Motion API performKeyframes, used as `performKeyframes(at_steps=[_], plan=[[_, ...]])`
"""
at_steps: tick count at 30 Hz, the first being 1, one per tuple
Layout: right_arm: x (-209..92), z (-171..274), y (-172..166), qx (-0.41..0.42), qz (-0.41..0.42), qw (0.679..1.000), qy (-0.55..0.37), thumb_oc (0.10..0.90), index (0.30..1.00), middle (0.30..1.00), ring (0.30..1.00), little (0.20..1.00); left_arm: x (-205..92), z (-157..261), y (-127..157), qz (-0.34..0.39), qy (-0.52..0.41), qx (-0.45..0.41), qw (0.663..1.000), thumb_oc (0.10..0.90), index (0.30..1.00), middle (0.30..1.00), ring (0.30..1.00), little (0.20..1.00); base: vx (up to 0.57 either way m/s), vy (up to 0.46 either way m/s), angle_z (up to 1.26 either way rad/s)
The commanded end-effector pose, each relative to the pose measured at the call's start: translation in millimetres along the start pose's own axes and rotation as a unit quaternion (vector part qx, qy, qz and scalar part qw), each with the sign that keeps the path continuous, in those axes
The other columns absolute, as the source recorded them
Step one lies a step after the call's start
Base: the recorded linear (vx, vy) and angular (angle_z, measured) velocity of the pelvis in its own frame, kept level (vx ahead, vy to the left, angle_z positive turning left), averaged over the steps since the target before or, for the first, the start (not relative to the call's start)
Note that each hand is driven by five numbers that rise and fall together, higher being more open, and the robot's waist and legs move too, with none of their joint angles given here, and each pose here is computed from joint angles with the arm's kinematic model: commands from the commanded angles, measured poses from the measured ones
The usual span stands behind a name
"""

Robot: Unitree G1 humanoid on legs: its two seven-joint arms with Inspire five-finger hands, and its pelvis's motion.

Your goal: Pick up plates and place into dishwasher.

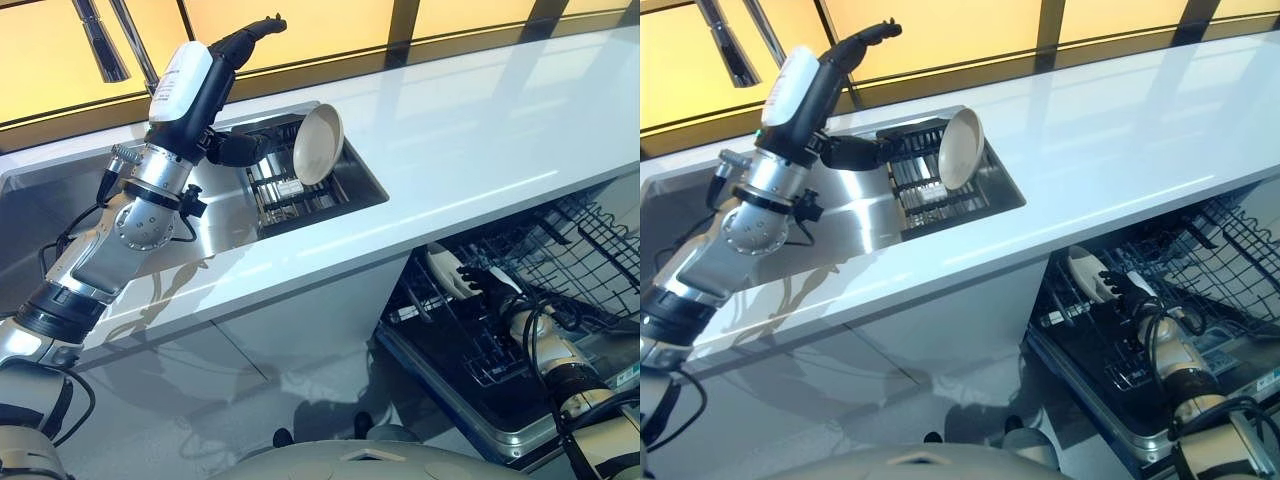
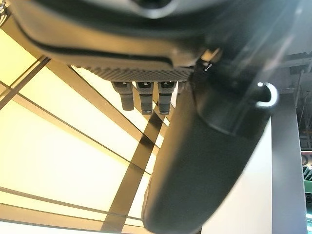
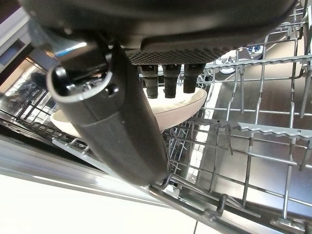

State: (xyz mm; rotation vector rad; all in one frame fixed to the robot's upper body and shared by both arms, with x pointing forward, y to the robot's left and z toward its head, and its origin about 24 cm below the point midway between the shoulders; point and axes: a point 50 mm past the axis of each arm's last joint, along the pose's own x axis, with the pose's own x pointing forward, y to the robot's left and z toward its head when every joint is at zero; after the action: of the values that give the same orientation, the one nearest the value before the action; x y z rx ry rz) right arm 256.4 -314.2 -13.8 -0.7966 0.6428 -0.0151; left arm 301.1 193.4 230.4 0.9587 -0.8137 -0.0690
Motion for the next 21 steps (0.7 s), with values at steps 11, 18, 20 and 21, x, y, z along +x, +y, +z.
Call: performKeyframes(at_steps=[11,18,20,21], plan=[[-37.8,48.3,-51.1,-0.012,-0.131,0.974,-0.184,0.800,0.900,0.900,0.900,0.900,20.5,20.1,49.4,0.105,-0.070,0.024,0.992,0.800,0.900,0.900,0.900,0.900,0.00,0.003,-0.01],[-76.2,60.2,-59.7,-0.016,-0.138,0.949,-0.283,0.800,0.900,0.900,0.900,0.900,9.0,5.2,60.3,0.114,-0.038,0.049,0.992,0.800,0.900,0.900,0.900,0.900,0.01,0.020,-0.13],[-81.9,62.3,-58.5,-0.016,-0.136,0.946,-0.295,0.800,0.900,0.900,0.900,0.900,7.6,3.3,61.9,0.116,-0.033,0.052,0.991,0.800,0.900,0.900,0.900,0.900,0.01,0.017,-0.16],[-83.2,62.6,-58.4,-0.016,-0.135,0.944,-0.299,0.800,0.900,0.900,0.900,0.900,7.3,2.6,62.2,0.117,-0.031,0.052,0.991,0.800,0.900,0.900,0.900,0.900,0.00,0.021,-0.21]])
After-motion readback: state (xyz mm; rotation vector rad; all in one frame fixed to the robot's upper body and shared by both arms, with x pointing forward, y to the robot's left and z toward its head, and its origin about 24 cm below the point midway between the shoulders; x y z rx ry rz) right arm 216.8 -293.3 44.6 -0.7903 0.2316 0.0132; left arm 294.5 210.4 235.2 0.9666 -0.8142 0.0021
